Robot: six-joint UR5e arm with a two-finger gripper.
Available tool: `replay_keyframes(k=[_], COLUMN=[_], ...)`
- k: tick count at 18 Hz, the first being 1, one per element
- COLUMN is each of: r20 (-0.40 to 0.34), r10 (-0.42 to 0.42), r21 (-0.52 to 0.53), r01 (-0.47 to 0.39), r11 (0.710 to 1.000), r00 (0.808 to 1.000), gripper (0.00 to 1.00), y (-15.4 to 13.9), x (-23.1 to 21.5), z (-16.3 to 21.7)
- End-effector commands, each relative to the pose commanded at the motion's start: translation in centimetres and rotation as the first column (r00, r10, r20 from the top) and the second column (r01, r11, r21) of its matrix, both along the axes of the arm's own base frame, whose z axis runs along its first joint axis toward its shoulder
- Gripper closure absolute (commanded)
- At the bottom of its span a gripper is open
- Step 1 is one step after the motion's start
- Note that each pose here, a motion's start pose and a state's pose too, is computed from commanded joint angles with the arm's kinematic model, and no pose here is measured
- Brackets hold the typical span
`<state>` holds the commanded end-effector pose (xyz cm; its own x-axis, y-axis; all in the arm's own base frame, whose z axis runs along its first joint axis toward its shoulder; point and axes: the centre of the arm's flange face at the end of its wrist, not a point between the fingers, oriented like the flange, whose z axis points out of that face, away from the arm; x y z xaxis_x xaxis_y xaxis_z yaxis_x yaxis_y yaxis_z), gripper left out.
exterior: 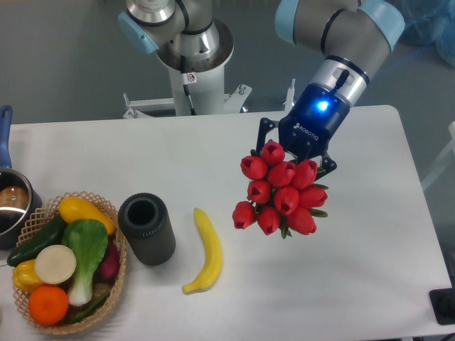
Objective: Insert the flowers into the vase
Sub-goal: 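Carry the red tulip bunch with the gripper up toward the gray vase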
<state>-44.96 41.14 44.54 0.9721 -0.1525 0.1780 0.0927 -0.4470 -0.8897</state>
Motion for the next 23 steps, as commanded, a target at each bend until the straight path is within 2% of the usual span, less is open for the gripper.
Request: replay_keyframes(k=[14, 23], r20=[0.004, 0.004], r10=[-0.041, -0.140], r21=[0.009, 0.128], r01=[0.041, 0.138], r11=[0.999, 0.982], r00=[0.999, 0.990], gripper=[0.61, 0.61], y=[1.9, 4.9], x=[1.6, 3.9], z=[-0.1, -1.0])
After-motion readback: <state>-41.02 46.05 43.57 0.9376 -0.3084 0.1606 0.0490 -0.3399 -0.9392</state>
